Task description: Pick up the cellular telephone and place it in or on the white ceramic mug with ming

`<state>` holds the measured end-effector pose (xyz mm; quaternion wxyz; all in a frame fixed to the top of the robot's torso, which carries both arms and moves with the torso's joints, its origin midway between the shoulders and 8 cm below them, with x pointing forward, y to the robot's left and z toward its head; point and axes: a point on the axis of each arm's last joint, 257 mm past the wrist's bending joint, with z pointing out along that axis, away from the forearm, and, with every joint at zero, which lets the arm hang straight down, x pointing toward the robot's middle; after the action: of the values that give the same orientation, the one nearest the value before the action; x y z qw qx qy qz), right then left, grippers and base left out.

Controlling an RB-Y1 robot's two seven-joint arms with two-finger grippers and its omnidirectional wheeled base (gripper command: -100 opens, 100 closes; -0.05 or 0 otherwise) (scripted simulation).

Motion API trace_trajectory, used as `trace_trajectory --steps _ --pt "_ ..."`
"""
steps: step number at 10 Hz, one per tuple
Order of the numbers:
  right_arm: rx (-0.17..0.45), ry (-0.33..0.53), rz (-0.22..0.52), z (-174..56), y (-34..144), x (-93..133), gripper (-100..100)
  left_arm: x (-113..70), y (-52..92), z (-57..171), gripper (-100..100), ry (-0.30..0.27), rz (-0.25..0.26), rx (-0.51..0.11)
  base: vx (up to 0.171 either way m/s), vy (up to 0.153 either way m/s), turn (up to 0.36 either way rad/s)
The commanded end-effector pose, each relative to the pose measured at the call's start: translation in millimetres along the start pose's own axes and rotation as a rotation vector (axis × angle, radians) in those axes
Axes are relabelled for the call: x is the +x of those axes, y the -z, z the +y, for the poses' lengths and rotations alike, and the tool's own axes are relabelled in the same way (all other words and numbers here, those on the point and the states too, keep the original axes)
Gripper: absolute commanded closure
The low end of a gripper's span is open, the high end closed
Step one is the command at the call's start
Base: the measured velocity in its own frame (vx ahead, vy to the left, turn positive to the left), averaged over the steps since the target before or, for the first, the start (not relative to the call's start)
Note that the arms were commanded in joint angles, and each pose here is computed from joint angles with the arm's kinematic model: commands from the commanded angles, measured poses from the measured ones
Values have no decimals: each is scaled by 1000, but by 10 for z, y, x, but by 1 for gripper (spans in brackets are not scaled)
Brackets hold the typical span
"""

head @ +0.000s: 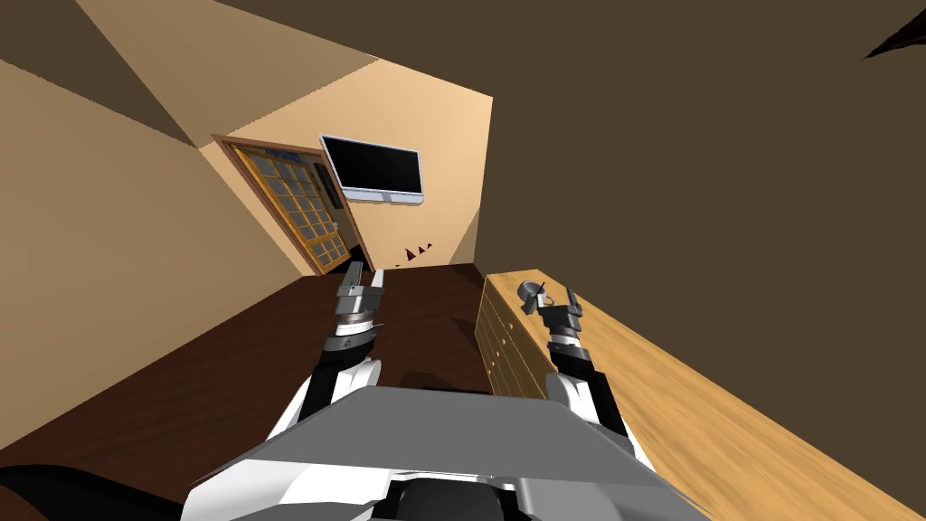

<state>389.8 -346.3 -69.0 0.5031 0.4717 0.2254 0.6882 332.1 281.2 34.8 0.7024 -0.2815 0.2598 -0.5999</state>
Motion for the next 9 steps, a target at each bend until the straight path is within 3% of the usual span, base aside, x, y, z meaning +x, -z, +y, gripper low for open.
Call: trace_trajectory --steps 1,4,6,9 --pt "35 -78 -28 -94 -30 -136 -100 0 0 0 0 0 0 0 -91 -15 70" --pt "61 -158 -57 -176 -48 -254 -100 0 0 0 0 0 0 0 -58 -29 49" --pt "119 -264 -103 -356 -86 -444 -100 0 0 0 0 0 0 0 -66 -31 92" --pt "143 -364 -138 -445 -103 -554 -100 0 0 0 0 0 0 0 -61 -33 44"
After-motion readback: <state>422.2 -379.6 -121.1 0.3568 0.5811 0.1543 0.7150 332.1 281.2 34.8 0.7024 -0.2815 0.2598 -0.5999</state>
